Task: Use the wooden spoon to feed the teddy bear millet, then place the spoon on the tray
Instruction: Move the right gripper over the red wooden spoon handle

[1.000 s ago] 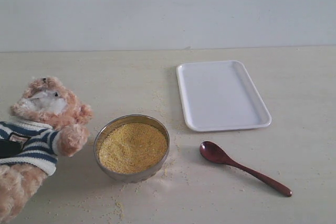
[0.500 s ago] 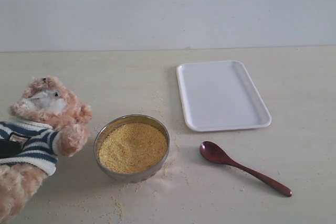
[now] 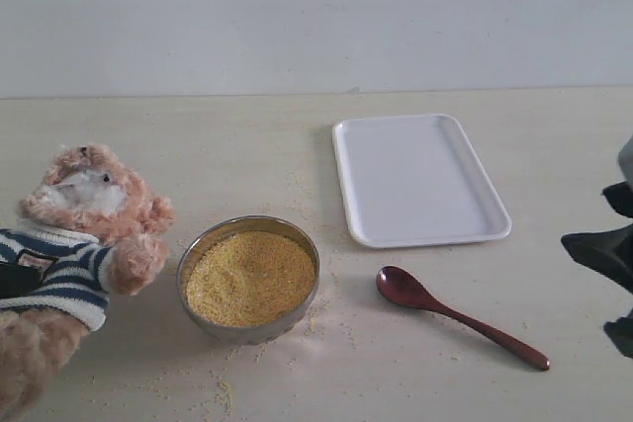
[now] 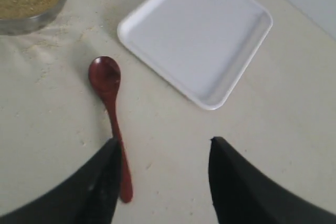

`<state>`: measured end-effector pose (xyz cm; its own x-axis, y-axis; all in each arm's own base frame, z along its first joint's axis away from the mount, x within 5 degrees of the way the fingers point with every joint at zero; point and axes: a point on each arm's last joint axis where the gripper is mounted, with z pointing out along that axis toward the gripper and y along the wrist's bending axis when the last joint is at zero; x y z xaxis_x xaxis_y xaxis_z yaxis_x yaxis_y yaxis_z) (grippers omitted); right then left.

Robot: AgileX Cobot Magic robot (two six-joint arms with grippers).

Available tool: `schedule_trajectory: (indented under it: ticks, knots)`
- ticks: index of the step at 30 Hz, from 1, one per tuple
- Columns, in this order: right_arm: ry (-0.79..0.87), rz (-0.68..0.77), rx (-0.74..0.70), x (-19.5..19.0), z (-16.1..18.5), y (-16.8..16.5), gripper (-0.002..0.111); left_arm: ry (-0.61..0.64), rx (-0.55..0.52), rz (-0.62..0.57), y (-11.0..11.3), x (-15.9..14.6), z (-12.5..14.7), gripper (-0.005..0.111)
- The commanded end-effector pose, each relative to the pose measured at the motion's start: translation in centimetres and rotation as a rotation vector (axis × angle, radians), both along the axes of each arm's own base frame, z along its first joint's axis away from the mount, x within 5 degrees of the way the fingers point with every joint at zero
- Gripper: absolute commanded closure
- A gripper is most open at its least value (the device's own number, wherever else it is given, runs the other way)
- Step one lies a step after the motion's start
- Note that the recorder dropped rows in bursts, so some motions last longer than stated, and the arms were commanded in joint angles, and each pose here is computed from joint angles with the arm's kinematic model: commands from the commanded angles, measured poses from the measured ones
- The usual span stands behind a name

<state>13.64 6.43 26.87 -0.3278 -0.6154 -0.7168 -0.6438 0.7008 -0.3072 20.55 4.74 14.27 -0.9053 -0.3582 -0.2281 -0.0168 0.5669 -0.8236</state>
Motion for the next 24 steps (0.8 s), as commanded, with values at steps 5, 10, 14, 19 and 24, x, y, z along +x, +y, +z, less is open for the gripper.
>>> schedule_trajectory:
  ticks: [5,10,14,19,24]
  knots:
    - [-0.126,0.005,-0.013,2.6,-4.2,1.1,0.058,-0.021,-0.027,0.001,0.0,0.1,0.3,0.102]
    - [-0.112,-0.032,-0.007,1.9,-8.1,0.5,0.058,-0.021,-0.025,0.002,0.0,0.1,0.3,0.102]
    - [-0.055,-0.032,-0.037,1.6,-9.8,0.4,0.058,-0.02,-0.02,0.004,0.0,0.1,0.3,0.102]
    - [0.014,-0.079,-0.003,2.2,-11.2,0.8,0.058,-0.02,-0.02,0.004,0.0,0.1,0.3,0.102]
    - [0.071,-0.001,-0.028,2.2,-12.9,2.6,0.053,-0.02,-0.02,0.004,0.0,0.1,0.3,0.102]
